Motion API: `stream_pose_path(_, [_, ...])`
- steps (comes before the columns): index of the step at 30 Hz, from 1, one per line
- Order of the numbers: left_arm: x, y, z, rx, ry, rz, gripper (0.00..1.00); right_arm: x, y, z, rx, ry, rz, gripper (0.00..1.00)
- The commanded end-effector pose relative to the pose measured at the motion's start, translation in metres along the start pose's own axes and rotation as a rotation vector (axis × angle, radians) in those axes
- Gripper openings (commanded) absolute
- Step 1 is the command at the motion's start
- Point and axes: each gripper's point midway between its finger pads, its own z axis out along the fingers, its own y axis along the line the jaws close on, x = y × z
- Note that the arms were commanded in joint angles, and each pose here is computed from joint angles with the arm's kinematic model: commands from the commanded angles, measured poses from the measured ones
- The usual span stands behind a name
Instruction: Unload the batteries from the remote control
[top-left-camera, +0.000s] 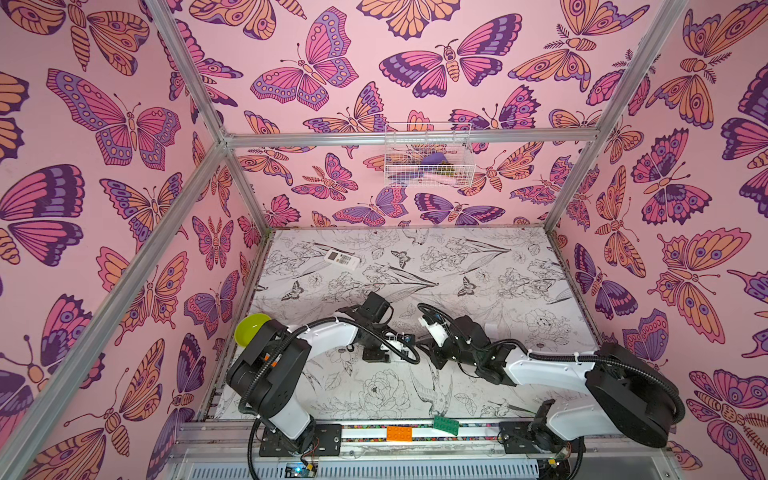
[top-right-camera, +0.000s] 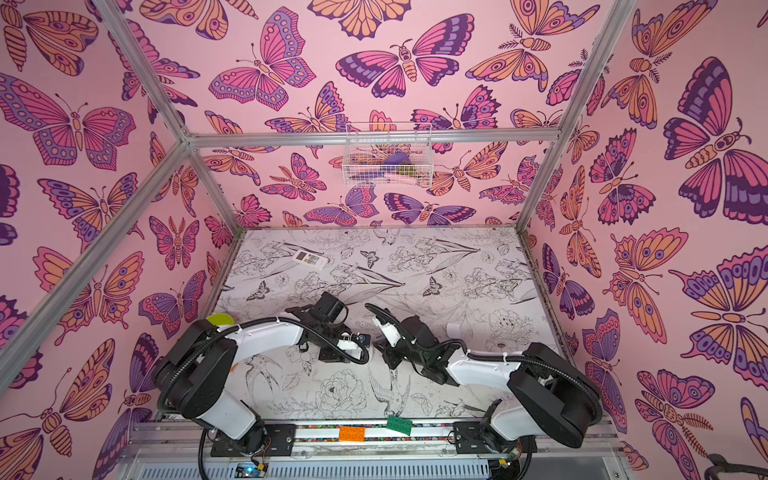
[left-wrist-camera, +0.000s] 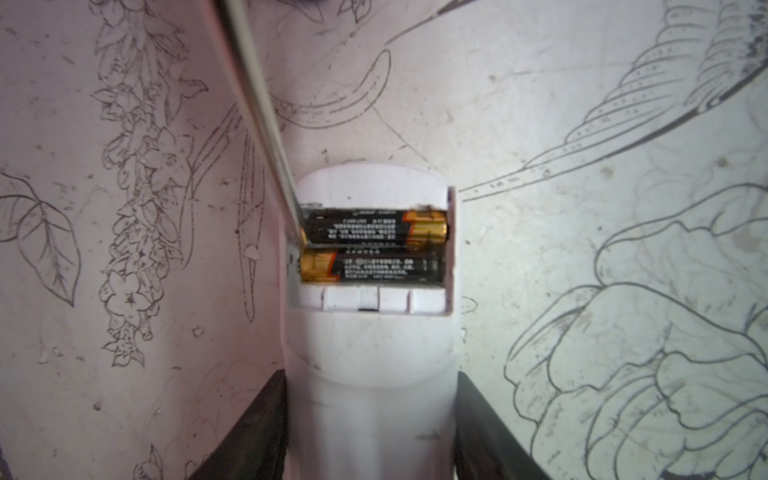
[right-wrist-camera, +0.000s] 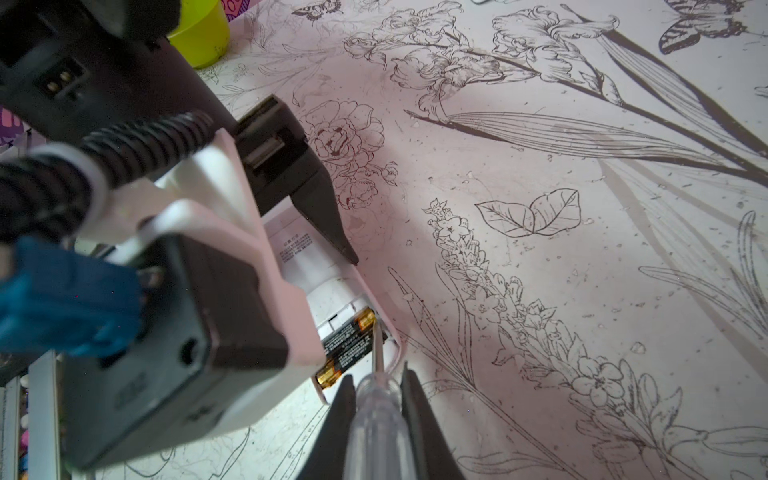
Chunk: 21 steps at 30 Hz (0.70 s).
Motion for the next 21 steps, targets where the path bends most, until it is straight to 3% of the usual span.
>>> stream_pose_path(1, [0.003,-0.016,0.011,0.057,0.012,-0.001,0.37,0.006,-0.006,0.004,0.044,0.000,0.008,0.00])
stream_pose_path(13, [0.003,-0.015,0.012,0.058,0.018,0.001,0.37,0.027,0.011,0.004,-0.043,0.051,0.008,0.00])
stream_pose_path(21, [0.004,-0.013,0.013,0.049,0.022,-0.003,0.37,0.044,0.013,0.009,-0.025,0.047,-0.016,0.00])
